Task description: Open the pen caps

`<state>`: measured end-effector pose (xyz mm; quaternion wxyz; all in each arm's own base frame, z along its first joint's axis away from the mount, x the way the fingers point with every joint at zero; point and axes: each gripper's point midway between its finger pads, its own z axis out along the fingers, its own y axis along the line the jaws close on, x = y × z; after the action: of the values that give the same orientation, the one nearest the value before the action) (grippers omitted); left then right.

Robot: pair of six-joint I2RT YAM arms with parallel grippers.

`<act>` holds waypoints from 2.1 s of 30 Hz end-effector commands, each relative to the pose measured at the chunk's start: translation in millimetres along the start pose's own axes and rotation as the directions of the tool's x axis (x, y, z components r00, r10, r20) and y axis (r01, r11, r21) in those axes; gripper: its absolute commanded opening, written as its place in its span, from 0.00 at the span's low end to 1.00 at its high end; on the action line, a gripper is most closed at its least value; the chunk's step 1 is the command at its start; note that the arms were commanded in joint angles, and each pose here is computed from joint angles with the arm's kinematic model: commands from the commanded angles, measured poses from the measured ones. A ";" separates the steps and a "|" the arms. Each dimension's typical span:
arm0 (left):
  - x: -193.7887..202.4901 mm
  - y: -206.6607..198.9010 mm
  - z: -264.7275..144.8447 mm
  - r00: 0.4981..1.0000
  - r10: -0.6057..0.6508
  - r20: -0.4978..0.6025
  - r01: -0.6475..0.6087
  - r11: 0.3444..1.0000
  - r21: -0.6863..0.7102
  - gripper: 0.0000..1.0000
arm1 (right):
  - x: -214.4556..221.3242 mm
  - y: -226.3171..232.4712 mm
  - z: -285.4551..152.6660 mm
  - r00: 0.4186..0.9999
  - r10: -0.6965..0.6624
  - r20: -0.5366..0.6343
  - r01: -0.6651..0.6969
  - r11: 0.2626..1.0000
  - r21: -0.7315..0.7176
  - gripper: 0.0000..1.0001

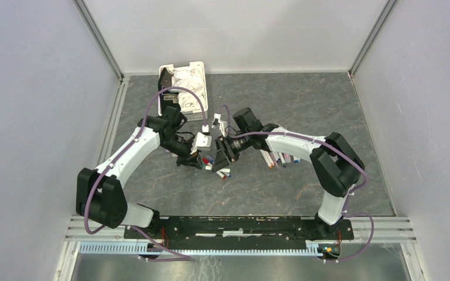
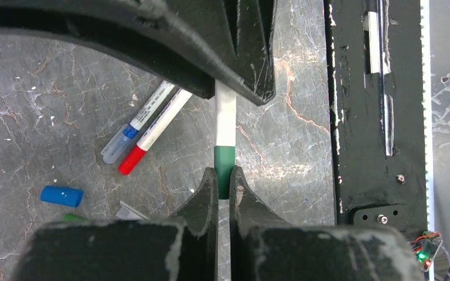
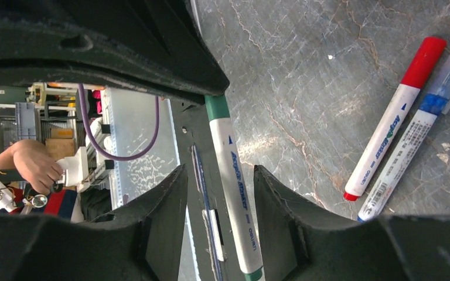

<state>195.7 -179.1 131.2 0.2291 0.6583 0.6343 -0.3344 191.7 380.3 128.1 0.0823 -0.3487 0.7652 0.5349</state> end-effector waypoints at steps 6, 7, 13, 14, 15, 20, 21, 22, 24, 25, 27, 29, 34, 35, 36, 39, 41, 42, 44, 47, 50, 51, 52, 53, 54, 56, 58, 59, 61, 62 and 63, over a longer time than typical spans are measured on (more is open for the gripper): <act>-22.0 5.1 -8.7 0.995 0.087 0.050 -0.086 0.996 -0.035 0.02 | -19.0 13.2 4.1 0.999 -0.036 0.024 0.038 0.997 -0.065 0.49; -21.7 5.2 -8.6 0.995 0.087 0.049 -0.085 0.996 -0.036 0.02 | -18.7 14.0 3.2 0.999 -0.039 0.027 0.040 0.997 -0.066 0.48; -22.2 5.6 -9.4 0.995 0.088 0.049 -0.086 0.996 -0.039 0.02 | -14.9 16.1 2.6 0.999 -0.032 0.028 0.034 0.996 -0.076 0.40; -22.5 6.2 -9.5 0.995 0.091 0.049 -0.089 0.995 -0.042 0.02 | -13.4 16.3 3.7 0.999 -0.031 0.023 0.032 0.996 -0.080 0.41; -22.6 6.5 -9.8 0.995 0.091 0.048 -0.089 0.995 -0.046 0.02 | -12.0 17.7 5.0 0.999 -0.032 0.017 0.033 0.996 -0.087 0.42; -23.1 7.3 -11.0 0.994 0.098 0.046 -0.096 0.994 -0.053 0.02 | -3.6 24.8 15.6 0.998 -0.054 -0.022 0.051 0.992 -0.114 0.46; -23.8 7.3 -11.4 0.994 0.101 0.046 -0.098 0.994 -0.055 0.02 | -3.0 25.7 17.6 0.998 -0.057 -0.028 0.053 0.992 -0.117 0.45; -24.3 7.5 -11.8 0.994 0.104 0.046 -0.101 0.993 -0.056 0.02 | -3.0 26.8 18.7 0.998 -0.058 -0.031 0.053 0.991 -0.120 0.43; -24.5 7.2 -12.1 0.993 0.110 0.046 -0.107 0.993 -0.056 0.02 | -2.9 27.9 19.5 0.998 -0.058 -0.035 0.053 0.991 -0.126 0.40; -24.7 7.2 -12.7 0.993 0.112 0.046 -0.109 0.992 -0.058 0.02 | -3.3 28.6 19.4 0.998 -0.058 -0.036 0.053 0.990 -0.128 0.36; -23.9 7.2 -12.8 0.992 0.116 0.041 -0.114 0.992 -0.059 0.02 | -4.7 28.6 18.7 0.997 -0.061 -0.037 0.056 0.991 -0.123 0.21; -22.0 7.9 -12.6 0.992 0.119 0.033 -0.117 0.991 -0.059 0.02 | -4.6 29.5 18.1 0.997 -0.064 -0.041 0.058 0.991 -0.123 0.03; -21.9 5.5 -8.8 0.993 0.113 0.040 -0.111 0.993 -0.042 0.46 | -7.9 32.0 16.9 0.997 -0.065 -0.032 0.061 0.991 -0.122 0.00; -21.7 4.6 -7.4 0.993 0.113 0.041 -0.111 0.993 -0.036 0.51 | -8.8 32.9 16.8 0.997 -0.065 -0.030 0.061 0.990 -0.125 0.00; -21.6 3.3 -5.9 0.993 0.115 0.040 -0.114 0.993 -0.029 0.53 | -9.9 33.3 16.8 0.997 -0.066 -0.027 0.062 0.990 -0.126 0.00; -21.0 2.4 -2.6 0.992 0.117 0.036 -0.117 0.993 -0.018 0.54 | -11.9 34.0 17.2 0.998 -0.063 -0.022 0.060 0.990 -0.129 0.00; -19.4 2.9 -1.2 0.992 0.119 0.027 -0.119 0.993 -0.016 0.49 | -13.4 33.4 17.1 0.998 -0.064 -0.017 0.062 0.990 -0.124 0.00; -17.4 3.1 -0.3 0.993 0.116 0.019 -0.116 0.993 -0.013 0.45 | -13.6 33.3 17.4 0.998 -0.063 -0.017 0.061 0.991 -0.121 0.00; -13.6 3.8 1.6 0.994 0.110 0.004 -0.110 0.994 -0.007 0.36 | -14.9 31.4 17.6 0.998 -0.059 -0.012 0.057 0.992 -0.111 0.00; -8.0 4.1 3.2 0.994 0.109 -0.015 -0.109 0.994 -0.003 0.22 | -16.6 25.3 17.9 0.999 -0.048 -0.001 0.048 0.995 -0.089 0.00; -4.0 4.2 2.7 0.993 0.113 -0.034 -0.114 0.993 -0.008 0.17 | -19.8 20.3 15.2 0.999 -0.035 0.021 0.036 0.997 -0.068 0.00; -3.7 4.1 2.7 0.993 0.115 -0.036 -0.115 0.993 -0.009 0.18 | -21.1 20.1 14.1 0.999 -0.033 0.030 0.035 0.997 -0.066 0.00; -3.7 3.4 2.7 0.993 0.114 -0.034 -0.114 0.993 -0.008 0.19 | -21.5 18.4 13.0 0.999 -0.025 0.036 0.027 0.998 -0.060 0.00; -4.4 2.4 2.9 0.993 0.114 -0.028 -0.114 0.993 -0.006 0.24 | -22.4 19.1 13.0 0.999 -0.027 0.042 0.029 0.998 -0.060 0.00; -4.8 1.0 3.3 0.993 0.114 -0.024 -0.114 0.993 -0.003 0.29 | -23.4 18.5 12.2 0.999 -0.024 0.048 0.027 0.998 -0.059 0.00; -5.0 -3.3 5.0 0.993 0.115 -0.020 -0.115 0.993 0.014 0.38 | -25.4 20.6 12.1 0.998 -0.026 0.056 0.030 0.998 -0.064 0.00; -3.5 -6.6 6.4 0.993 0.115 -0.024 -0.115 0.993 0.026 0.42 | -26.5 21.8 11.9 0.998 -0.028 0.058 0.032 0.997 -0.068 0.00; -2.6 -7.6 7.0 0.993 0.116 -0.027 -0.115 0.993 0.031 0.42 | -26.5 21.9 11.9 0.998 -0.028 0.057 0.032 0.997 -0.069 0.00; -0.9 -7.7 7.1 0.993 0.115 -0.036 -0.114 0.993 0.032 0.40 | -25.3 22.4 11.8 0.998 -0.028 0.053 0.032 0.997 -0.073 0.00; -0.5 -7.4 7.2 0.992 0.118 -0.039 -0.117 0.993 0.032 0.33 | -25.0 22.6 11.5 0.998 -0.030 0.052 0.034 0.997 -0.073 0.00; 0.3 -5.6 6.8 0.992 0.119 -0.045 -0.118 0.993 0.026 0.27 | -24.2 21.6 11.2 0.998 -0.029 0.049 0.032 0.997 -0.071 0.00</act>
<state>189.8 -183.6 128.8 0.2241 0.6914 0.6090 -0.3176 189.2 402.2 135.6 0.0724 -0.3412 0.7534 0.5573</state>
